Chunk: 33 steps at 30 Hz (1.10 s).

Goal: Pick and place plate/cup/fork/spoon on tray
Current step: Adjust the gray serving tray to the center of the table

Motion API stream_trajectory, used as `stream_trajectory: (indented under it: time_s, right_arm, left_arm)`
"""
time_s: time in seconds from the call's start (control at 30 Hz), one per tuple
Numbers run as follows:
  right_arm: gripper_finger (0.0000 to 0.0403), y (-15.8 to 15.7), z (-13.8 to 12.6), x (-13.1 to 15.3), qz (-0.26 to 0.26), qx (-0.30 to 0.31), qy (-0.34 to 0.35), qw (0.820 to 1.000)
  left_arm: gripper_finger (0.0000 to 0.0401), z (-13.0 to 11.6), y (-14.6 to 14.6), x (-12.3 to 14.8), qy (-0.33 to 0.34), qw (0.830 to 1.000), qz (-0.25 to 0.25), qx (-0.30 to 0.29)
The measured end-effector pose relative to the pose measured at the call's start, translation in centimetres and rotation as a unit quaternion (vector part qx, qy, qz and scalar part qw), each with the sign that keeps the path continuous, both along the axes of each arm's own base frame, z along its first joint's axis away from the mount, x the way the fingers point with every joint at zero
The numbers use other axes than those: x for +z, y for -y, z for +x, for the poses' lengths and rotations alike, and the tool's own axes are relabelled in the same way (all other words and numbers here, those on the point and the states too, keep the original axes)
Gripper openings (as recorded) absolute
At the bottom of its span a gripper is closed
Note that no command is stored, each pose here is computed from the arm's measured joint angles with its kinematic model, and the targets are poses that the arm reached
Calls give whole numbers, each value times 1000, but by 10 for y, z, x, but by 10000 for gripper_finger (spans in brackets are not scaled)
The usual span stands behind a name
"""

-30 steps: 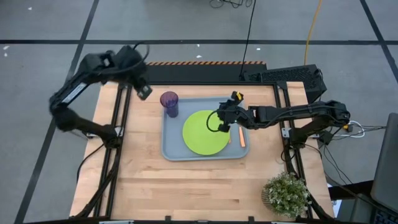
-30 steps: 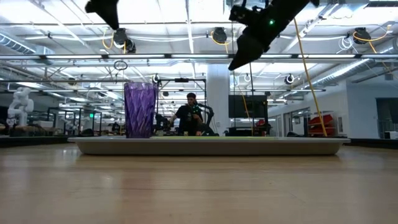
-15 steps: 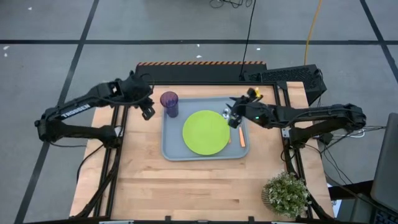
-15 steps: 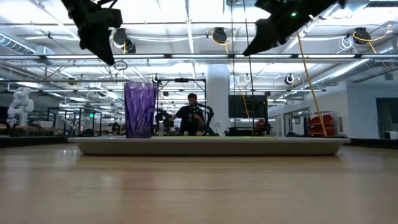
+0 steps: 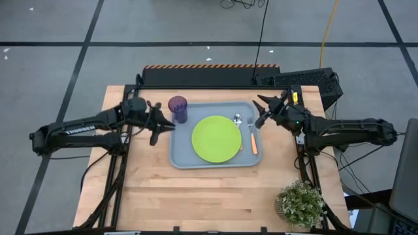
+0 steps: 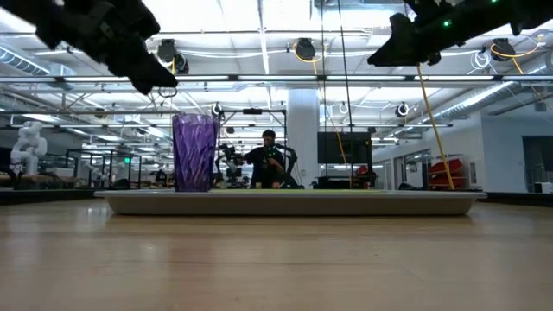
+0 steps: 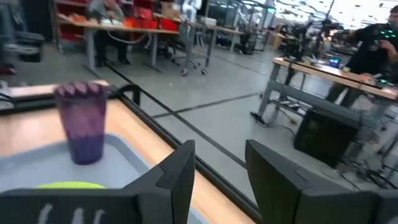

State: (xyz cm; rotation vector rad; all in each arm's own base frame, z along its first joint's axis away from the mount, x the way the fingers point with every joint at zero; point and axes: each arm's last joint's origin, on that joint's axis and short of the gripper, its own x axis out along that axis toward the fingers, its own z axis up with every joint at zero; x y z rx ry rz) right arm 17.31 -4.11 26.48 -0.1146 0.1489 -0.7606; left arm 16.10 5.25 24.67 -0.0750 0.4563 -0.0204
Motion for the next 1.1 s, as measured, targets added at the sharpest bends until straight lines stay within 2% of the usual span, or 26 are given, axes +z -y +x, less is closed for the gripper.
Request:
stream_trajectory:
  time_s: [0.17,0.3,0.53,0.67,0.83,1.1]
  right_arm:
    - [134,16,5,-9,6,-39,-33,999]
    - [134,40,16,-6,17,-87,-71,994]
    - [134,94,46,17,90,-66,-164,980]
    - [134,129,63,25,129,-58,-231,963]
    - [134,165,88,20,185,-5,-284,941]
    - [134,194,118,-21,257,21,-417,871]
  left_arm:
    - [72,-1,9,-27,42,998,-16,-40]
    - [72,-5,13,-43,35,998,-21,-46]
    - [72,-12,15,-68,28,998,-9,-52]
    - [72,-17,17,-87,40,998,-3,-54]
    - [72,-24,19,-106,42,998,-10,-50]
    - [72,-29,20,-115,74,997,-5,-37]
